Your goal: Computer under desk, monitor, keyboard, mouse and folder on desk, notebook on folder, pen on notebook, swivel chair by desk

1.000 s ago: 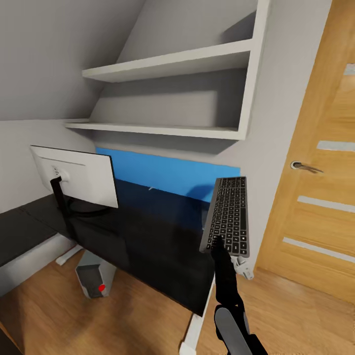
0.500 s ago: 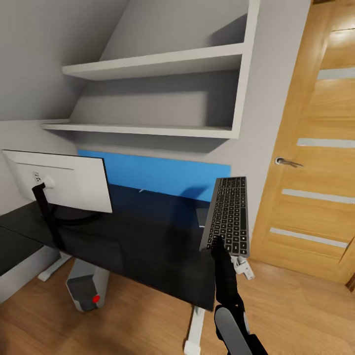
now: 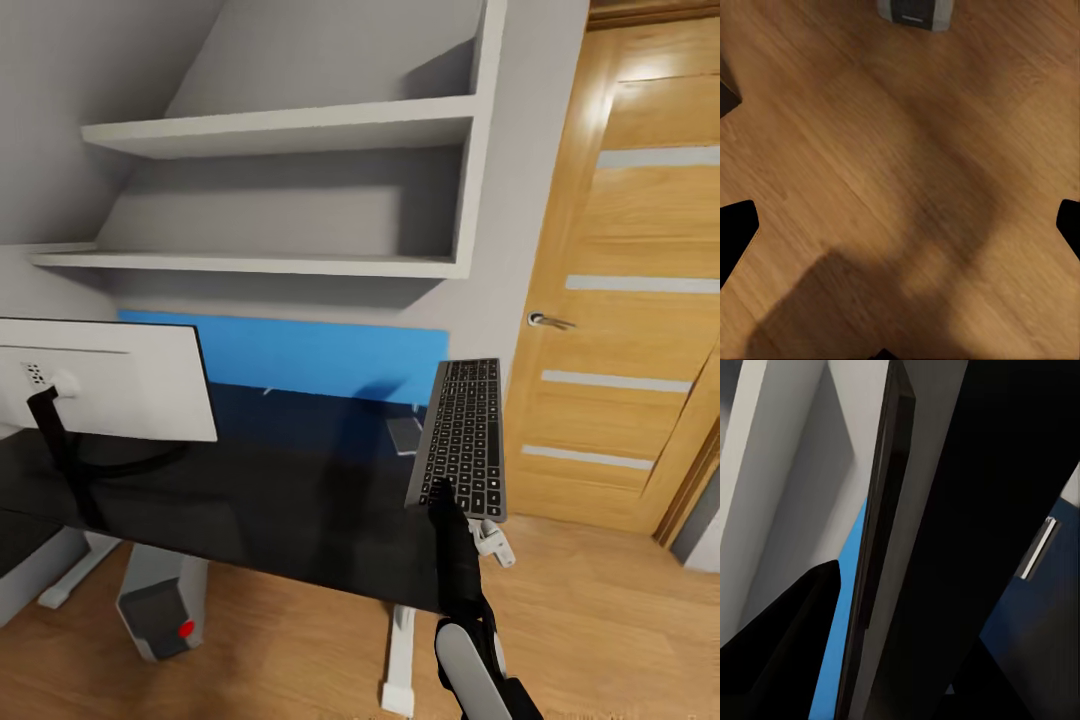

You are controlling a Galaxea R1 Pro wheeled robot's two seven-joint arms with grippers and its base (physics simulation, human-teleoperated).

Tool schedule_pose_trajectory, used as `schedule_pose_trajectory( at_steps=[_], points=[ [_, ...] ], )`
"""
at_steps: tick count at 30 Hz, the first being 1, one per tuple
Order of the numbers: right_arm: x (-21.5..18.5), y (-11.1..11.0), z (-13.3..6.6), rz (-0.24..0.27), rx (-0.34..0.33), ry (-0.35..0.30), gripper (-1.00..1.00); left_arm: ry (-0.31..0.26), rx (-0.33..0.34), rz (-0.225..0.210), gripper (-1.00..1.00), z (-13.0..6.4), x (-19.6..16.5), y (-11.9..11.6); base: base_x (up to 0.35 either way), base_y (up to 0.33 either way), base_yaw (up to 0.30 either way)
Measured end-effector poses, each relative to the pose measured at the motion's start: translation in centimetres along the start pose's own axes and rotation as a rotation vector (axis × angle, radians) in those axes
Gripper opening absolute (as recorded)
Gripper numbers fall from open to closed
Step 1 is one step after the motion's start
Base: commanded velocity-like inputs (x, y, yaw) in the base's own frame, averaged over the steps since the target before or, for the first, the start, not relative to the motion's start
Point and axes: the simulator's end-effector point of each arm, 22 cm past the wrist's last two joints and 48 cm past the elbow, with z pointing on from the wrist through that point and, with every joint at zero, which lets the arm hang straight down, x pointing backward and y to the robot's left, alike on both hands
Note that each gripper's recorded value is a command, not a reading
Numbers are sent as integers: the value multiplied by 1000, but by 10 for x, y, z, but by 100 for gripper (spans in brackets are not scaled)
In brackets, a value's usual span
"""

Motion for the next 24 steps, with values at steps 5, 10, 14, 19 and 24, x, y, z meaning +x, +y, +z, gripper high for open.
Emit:
schedule_pose_trajectory(
  at_steps=[5, 10, 14, 19, 24],
  points=[
    [0, 0, 0, 0, 0, 0, -100, 1, 0, 0, 100, 0, 0, 0, -109, 325, -263],
    [0, 0, 0, 0, 1, 0, -100, 1, 0, 0, 100, 0, 0, 0, -182, 288, -263],
    [0, -1, 0, 0, 1, 0, -100, 1, 0, 0, 100, 0, 0, 0, -203, 258, -263],
    [0, -1, 0, 1, 2, 1, -100, 1, 0, 0, 100, 0, 0, 0, -117, 121, -263],
    [1, -2, 0, 1, 4, 3, -100, 1, -1, 0, 100, 0, 0, 0, -23, 23, -263]
  ],
)
